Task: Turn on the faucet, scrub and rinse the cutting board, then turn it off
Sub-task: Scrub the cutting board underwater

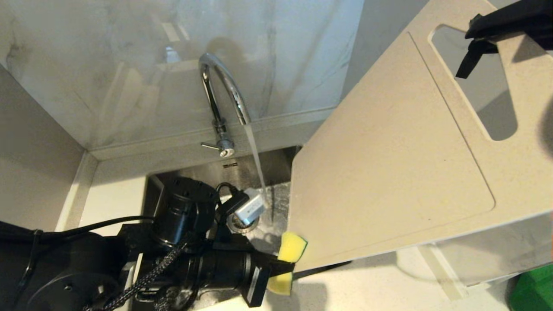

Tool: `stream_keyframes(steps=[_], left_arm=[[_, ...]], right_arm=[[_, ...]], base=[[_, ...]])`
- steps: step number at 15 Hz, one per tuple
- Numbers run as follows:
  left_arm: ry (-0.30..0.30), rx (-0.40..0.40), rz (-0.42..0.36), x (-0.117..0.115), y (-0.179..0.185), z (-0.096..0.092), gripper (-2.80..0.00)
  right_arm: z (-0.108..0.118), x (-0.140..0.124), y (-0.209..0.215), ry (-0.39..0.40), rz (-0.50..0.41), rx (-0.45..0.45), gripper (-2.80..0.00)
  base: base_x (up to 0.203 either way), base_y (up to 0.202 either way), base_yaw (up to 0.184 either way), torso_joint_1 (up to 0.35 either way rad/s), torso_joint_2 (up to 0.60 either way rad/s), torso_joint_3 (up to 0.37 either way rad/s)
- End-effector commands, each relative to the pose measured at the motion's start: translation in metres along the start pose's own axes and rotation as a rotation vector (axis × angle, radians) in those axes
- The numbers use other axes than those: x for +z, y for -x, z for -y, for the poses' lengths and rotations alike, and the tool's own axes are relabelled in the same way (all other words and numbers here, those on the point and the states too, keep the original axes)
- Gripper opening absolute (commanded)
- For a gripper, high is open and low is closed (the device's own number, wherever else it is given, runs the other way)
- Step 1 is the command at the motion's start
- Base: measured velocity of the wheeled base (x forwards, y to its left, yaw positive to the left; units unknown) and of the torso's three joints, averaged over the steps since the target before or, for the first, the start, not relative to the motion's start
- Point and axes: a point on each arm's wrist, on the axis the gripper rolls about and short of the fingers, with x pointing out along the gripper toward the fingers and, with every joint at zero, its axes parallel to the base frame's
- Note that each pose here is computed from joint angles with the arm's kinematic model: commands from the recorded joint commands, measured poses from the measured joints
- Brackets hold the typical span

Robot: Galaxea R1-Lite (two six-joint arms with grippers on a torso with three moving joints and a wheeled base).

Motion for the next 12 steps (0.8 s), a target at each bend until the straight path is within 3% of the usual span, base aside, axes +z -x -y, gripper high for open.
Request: stream_keyframes(steps=[1,4,12], left_arm=[[0.0,-0.001,0.001,-0.012,0.019,0.003,-2.8],[-0.018,-0.006,0.063,0.004,0.026,0.009,-2.8],[-0.061,-0.016,0.221,0.084,0.052,0.034,-2.8]], right_arm=[[0.001,-0.001,0.003,-0.004,-0.001,-0.001,-2.8],[0.001,-0.001,0.003,-0.004,-0.003,-0.003,-2.8],[0.002,-0.002,0.009,-0.007,-0.003,0.001,-2.8]], base=[[0.0,0.0,0.0,0.0,0.0,0.0],[0.0,0.0,0.0,0.0,0.0,0.0],[0.0,0.0,0.0,0.0,0.0,0.0]])
